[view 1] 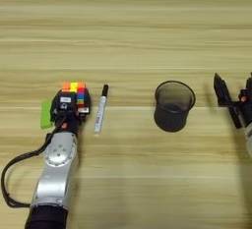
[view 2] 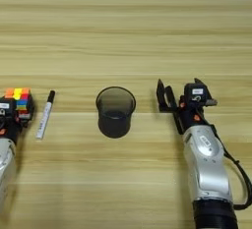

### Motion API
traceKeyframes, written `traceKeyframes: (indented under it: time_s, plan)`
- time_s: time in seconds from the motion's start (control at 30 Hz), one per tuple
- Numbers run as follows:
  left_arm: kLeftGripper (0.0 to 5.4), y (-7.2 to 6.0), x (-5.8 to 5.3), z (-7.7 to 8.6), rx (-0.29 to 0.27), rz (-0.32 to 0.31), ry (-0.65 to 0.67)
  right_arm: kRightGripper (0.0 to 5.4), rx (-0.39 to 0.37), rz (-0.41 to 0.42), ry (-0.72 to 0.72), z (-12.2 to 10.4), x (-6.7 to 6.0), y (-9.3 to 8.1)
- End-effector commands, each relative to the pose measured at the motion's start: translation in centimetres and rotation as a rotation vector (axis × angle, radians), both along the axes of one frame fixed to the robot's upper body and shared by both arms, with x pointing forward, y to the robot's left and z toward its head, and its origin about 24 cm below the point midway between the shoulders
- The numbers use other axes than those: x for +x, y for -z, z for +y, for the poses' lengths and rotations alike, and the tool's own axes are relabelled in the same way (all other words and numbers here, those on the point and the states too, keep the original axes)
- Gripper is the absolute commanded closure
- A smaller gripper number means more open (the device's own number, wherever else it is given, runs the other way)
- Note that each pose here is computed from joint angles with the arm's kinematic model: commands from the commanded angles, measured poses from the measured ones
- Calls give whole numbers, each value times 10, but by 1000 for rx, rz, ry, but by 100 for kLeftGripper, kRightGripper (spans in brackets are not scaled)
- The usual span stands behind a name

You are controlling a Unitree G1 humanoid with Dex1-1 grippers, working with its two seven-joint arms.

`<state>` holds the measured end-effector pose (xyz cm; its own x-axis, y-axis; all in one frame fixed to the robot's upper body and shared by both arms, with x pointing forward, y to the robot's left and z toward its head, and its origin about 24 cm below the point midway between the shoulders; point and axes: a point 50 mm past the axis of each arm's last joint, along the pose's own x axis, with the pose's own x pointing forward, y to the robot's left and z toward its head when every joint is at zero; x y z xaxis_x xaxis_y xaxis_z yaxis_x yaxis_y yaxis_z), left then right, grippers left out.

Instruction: Move the objects on the table

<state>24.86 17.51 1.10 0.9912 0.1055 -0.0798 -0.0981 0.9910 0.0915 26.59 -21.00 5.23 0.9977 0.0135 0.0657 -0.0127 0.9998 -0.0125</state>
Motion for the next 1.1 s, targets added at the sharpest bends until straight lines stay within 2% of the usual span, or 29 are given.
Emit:
traceKeyframes:
  time_s: [0.03, 0.73, 0.87, 1.1]
  plan:
    - [212, -1, 2, -2, 0, -4, 13, 0, 0, -10, -5, 1, 1, -3]
    - [212, -7, 2, -2, 0, -36, 20, 0, 0, -12, -5, 1, 1, -3]
    - [212, -15, 2, -5, -9, -71, 32, 0, -1, -12, -5, 1, 1, -3]
    - [212, -31, -1, -25, -29, -142, 99, 0, -2, -13, -5, 0, 1, -3]
